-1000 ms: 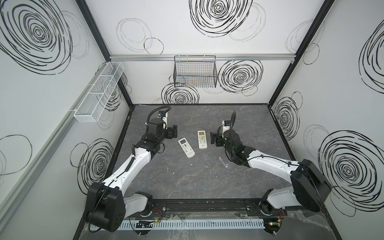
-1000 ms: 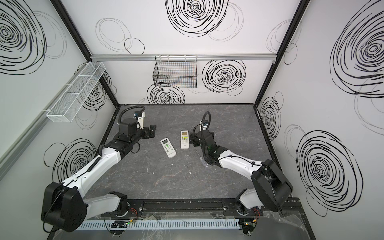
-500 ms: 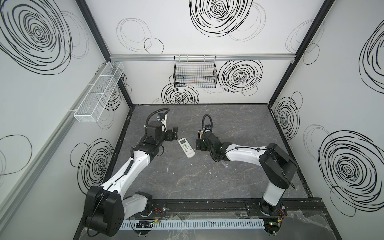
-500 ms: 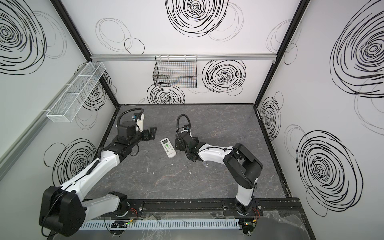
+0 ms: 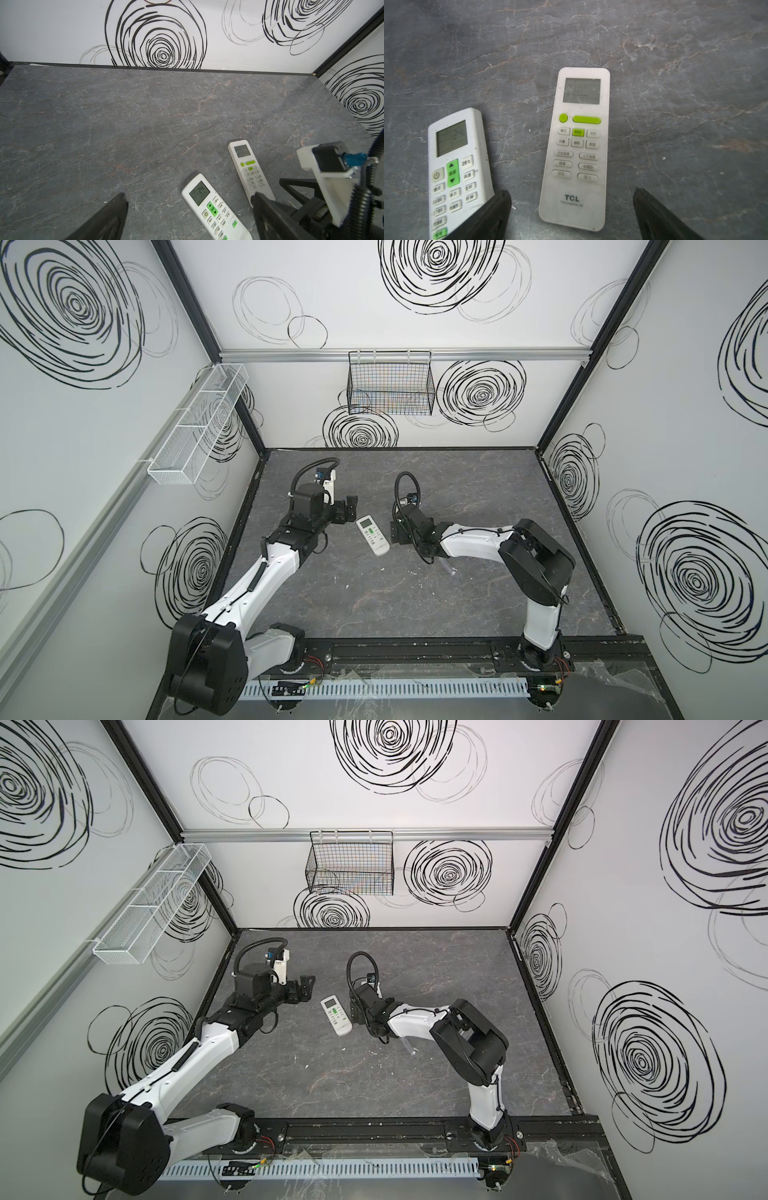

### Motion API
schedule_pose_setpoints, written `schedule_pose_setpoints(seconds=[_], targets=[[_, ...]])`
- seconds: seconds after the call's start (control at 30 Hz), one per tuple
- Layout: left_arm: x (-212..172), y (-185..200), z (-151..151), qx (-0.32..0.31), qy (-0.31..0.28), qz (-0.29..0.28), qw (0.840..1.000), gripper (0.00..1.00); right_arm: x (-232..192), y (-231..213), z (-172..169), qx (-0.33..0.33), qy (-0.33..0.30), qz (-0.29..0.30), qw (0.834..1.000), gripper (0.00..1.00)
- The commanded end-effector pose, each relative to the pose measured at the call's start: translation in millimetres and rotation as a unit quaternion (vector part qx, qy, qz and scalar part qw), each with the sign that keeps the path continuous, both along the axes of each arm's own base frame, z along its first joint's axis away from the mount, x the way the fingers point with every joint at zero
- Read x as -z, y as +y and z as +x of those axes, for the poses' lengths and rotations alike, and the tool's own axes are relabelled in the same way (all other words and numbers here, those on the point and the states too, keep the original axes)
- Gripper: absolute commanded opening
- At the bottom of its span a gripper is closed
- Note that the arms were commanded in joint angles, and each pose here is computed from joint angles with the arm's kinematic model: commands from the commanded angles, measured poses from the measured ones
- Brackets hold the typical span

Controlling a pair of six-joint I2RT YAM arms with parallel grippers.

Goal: Unload the batteries from the remote control
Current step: 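Reach the right gripper down over the TCL remote while the left arm rises, then close the right gripper on the TCL remote's lower end and lift it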

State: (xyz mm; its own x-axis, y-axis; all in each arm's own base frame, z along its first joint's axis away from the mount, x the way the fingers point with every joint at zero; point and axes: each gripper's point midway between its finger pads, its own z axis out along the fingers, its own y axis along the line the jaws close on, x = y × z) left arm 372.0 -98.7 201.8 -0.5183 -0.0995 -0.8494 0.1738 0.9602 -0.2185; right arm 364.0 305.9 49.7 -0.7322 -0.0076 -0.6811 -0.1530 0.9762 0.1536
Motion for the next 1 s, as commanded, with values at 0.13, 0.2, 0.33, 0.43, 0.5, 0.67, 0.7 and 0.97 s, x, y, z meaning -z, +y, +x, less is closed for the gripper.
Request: schedule_pose_setpoints(seconds=[0.13,0.2,0.33,0.43,0.5,0.67,0.7,0.97], targets=[[-14,-4,1,0.003,-0.029,-0.006,1.0,0.96,12,7,0,0.001,0.01,-0.023,1.0,0.95],[-16,-4,1,0.0,-0.03,-0.005,1.0,0.96,14,9,-2,-0.001,0.012,-0.019,1.0,0.94],[-16,-4,2,0.001,-0.031,-0.004,1.0,0.96,25,11,-8,-0.012,0.02,-0.016,1.0,0.88],[-15,-4,2,0.0,-0.029,-0.004,1.0,0.96,28,8,-7,-0.011,0.021,-0.023,0.999,0.83],[-14,-4,2,0.002,-0.029,-0.001,1.0,0.96,29,7,-7,-0.013,0.019,-0.019,1.0,0.81],[-13,1,3,-0.005,-0.024,-0.005,1.0,0.96,34,2,-4,-0.01,0.027,-0.006,1.0,0.74],[-12,1,3,-0.007,-0.023,-0.005,1.0,0.96,35,2,-4,-0.009,0.028,0.001,1.0,0.74],[-10,0,3,0.001,-0.019,-0.014,1.0,0.96,41,-10,-3,-0.004,0.034,0.01,0.999,0.67]])
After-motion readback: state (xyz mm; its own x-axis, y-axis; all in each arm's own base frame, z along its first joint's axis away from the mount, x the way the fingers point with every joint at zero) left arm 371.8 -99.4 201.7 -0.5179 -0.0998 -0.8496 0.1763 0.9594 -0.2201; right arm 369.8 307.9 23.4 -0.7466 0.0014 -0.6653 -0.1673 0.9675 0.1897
